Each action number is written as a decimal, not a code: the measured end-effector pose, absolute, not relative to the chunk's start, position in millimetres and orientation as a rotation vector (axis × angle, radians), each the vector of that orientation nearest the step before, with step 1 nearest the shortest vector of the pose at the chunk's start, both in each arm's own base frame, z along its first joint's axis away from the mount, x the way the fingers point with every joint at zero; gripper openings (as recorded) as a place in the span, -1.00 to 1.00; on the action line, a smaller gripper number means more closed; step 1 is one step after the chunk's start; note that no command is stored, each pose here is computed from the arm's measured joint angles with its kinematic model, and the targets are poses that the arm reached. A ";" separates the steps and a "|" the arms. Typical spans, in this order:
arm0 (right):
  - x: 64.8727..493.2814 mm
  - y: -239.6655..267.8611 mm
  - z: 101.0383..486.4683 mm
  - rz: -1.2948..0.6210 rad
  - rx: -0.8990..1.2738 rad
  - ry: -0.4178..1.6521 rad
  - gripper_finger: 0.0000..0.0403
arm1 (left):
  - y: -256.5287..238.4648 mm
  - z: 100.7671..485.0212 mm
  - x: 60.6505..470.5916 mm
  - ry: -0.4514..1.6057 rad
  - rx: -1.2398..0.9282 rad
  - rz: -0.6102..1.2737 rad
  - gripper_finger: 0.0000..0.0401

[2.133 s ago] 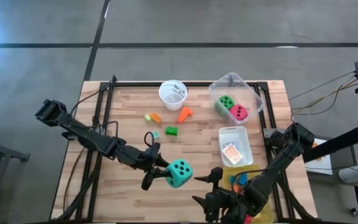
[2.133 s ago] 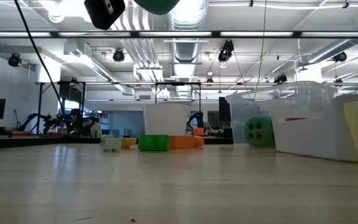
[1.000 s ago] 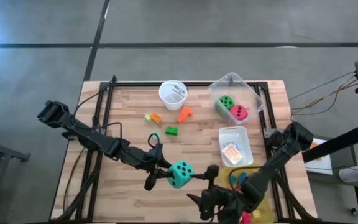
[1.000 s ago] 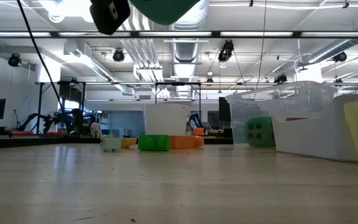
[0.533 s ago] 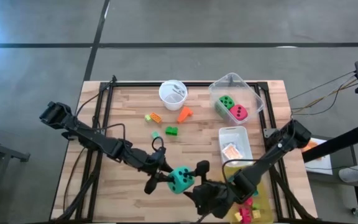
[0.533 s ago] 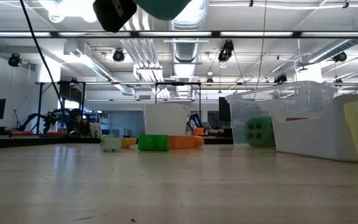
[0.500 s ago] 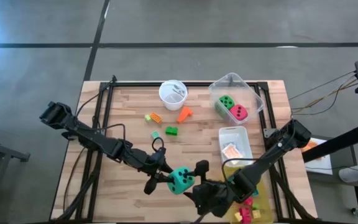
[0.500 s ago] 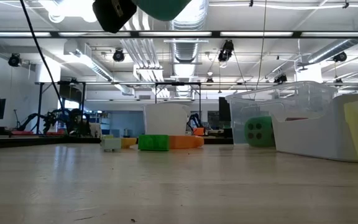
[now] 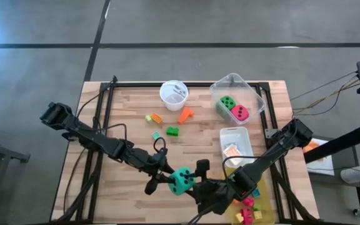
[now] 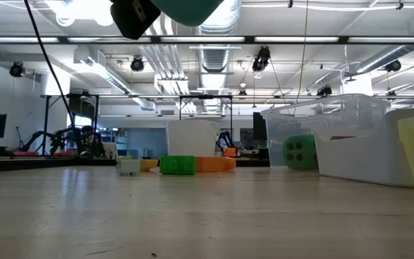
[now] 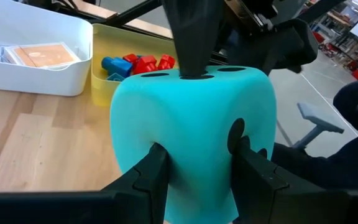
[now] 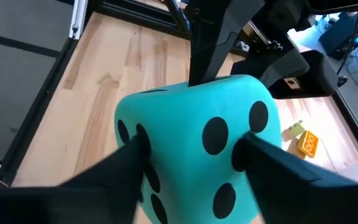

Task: Pick & Place Toys
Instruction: Put the light blue dice into the transparent bin

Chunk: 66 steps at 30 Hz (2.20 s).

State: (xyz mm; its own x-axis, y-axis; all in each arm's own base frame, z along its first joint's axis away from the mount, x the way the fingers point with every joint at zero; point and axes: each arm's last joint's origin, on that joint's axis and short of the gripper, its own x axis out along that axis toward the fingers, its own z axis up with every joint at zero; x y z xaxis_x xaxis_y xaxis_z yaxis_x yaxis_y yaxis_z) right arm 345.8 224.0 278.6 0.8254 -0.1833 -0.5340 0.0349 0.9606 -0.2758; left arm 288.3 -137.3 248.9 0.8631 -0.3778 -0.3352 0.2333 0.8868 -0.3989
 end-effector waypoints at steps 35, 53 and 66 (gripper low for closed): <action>332.3 220.2 274.5 -0.180 -0.074 0.778 -0.42 | -133.8 267.8 287.1 0.342 -0.424 -0.265 0.67; 287.1 145.6 381.3 -0.575 0.106 0.930 -0.43 | -119.9 256.2 263.0 0.582 -0.496 -0.023 0.66; 273.1 21.1 419.6 -0.938 0.312 0.788 -0.49 | -116.4 249.8 257.3 0.642 -0.502 0.063 0.66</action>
